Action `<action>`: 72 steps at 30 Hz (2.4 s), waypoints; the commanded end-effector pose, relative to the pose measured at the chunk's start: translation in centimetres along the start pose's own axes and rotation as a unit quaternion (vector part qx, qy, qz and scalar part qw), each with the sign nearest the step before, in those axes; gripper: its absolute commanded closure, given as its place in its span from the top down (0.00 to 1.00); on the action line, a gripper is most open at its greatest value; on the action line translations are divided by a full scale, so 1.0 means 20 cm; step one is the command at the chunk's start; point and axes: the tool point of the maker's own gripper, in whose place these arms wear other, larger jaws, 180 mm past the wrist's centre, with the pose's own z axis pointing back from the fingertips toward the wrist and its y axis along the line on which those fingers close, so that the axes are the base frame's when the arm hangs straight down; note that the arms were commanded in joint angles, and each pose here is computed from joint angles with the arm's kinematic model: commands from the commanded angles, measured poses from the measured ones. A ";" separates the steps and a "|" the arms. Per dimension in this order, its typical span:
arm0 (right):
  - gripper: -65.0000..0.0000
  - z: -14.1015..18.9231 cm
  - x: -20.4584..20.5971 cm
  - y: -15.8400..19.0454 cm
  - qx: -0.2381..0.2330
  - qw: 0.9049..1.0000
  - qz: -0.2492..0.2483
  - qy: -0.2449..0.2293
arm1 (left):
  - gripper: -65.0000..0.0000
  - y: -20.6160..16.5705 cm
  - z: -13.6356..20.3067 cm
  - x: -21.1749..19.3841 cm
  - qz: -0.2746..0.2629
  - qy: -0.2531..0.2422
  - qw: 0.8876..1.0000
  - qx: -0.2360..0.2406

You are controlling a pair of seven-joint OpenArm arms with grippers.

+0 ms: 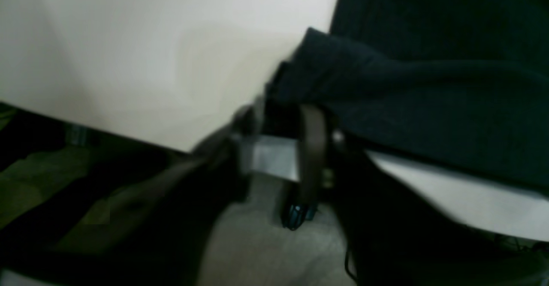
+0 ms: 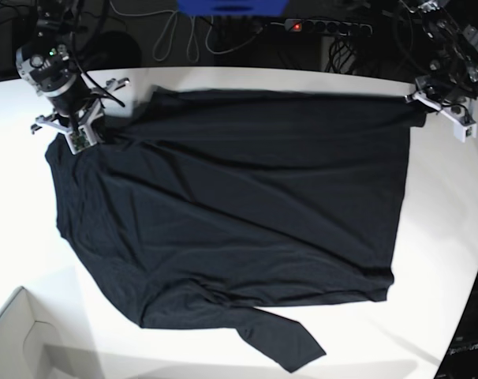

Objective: Layout the t-shirt on the table in an organized manner, then fold the t-shirt properly
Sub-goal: 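Hold the collar edge taut with both grippers, then open the right gripper, then regrasp the collar edge with the right gripper further along the cloth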

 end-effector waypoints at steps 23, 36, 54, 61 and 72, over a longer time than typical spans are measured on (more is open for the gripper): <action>0.46 0.10 -0.06 -0.20 -0.062 0.998 -0.023 0.001 | 0.66 0.03 0.03 0.06 -0.011 -0.020 1.000 0.003; 0.46 0.13 -0.17 -0.05 -0.038 0.998 -0.052 0.028 | 0.66 -0.11 -0.03 0.07 -0.030 -0.011 0.999 -0.025; 0.46 0.15 -0.21 -0.03 -0.034 0.997 -0.054 0.037 | 0.20 -0.20 -0.15 -0.08 -0.014 -0.013 0.998 -0.062; 0.46 0.12 -0.15 0.19 0.017 0.998 -0.054 0.024 | 0.00 -0.19 -0.14 -0.06 -0.016 -0.019 0.998 -0.060; 0.47 0.02 -0.08 0.41 0.073 0.994 -0.080 0.009 | 0.00 -0.10 -0.11 -0.03 -0.013 -0.026 0.999 -0.041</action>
